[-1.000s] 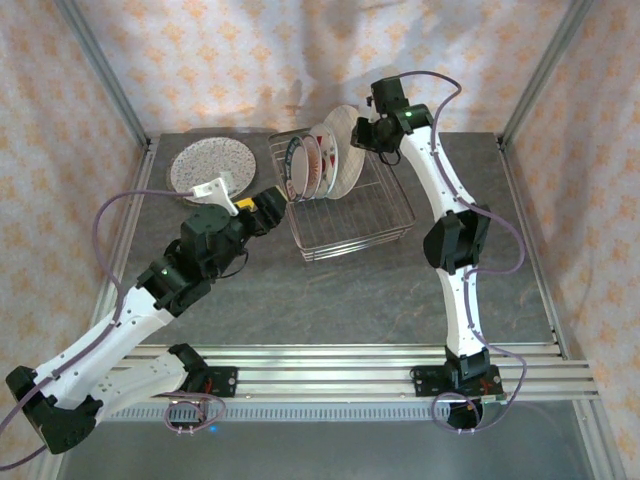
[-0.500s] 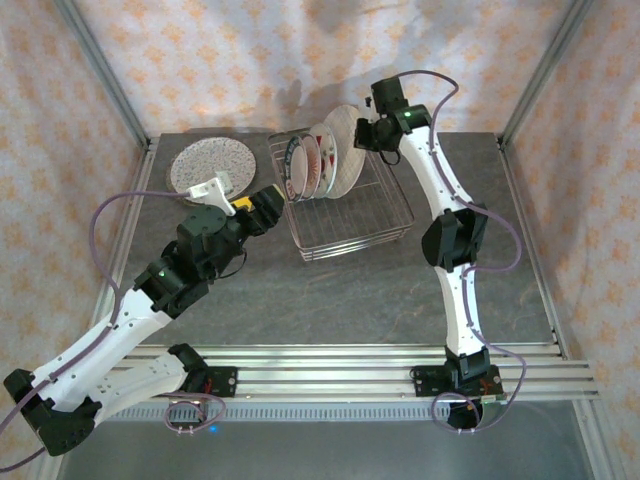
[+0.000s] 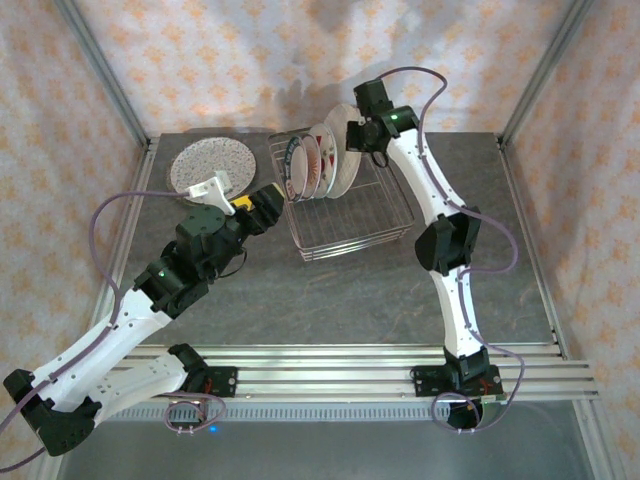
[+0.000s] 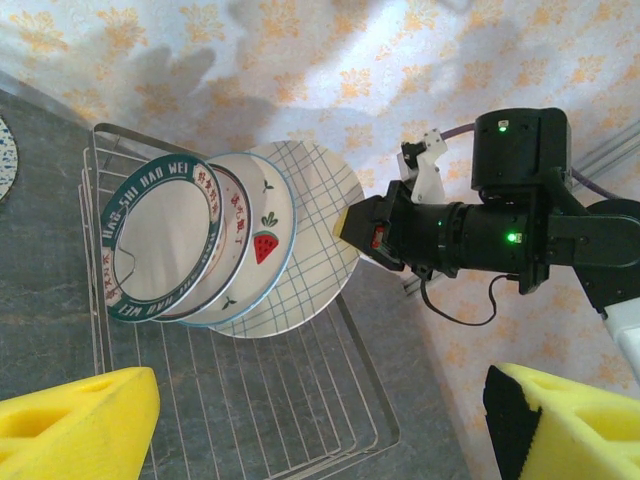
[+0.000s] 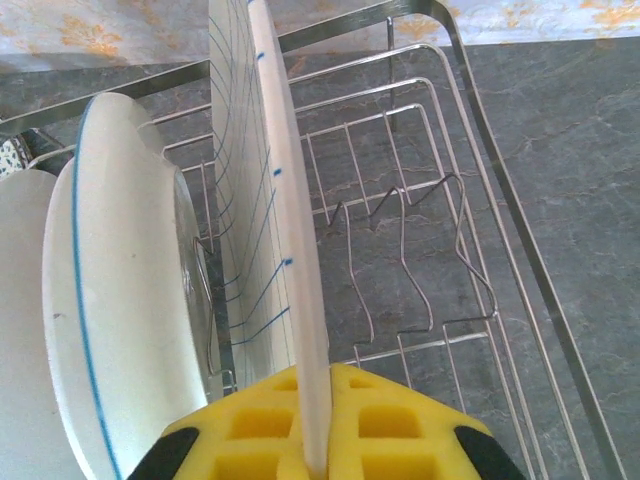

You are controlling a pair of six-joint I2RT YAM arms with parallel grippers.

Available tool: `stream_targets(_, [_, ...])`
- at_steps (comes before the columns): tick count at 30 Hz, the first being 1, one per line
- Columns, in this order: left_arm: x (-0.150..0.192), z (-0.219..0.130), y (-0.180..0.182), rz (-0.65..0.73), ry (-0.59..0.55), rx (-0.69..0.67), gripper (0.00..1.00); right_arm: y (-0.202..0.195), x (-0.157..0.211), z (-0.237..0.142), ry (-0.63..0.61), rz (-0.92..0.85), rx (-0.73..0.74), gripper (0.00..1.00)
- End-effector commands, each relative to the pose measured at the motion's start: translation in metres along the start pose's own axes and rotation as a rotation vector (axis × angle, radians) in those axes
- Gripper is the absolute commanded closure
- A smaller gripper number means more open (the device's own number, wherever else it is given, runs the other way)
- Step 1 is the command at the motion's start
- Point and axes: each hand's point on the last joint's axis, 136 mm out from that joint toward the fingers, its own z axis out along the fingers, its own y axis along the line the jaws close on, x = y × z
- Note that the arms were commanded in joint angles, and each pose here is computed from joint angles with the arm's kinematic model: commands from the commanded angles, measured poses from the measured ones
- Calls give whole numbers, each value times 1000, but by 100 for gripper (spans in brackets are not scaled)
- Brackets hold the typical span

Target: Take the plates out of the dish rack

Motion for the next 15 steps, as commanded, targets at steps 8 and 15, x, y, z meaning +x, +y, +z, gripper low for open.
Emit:
stream_targets(8, [-11, 0, -17, -35, -35, 62, 15, -19, -53, -112, -248, 36, 96, 100])
stream_targets(15, [-9, 4, -27, -55, -20, 99, 14, -29, -57, -147, -295, 56, 130, 100])
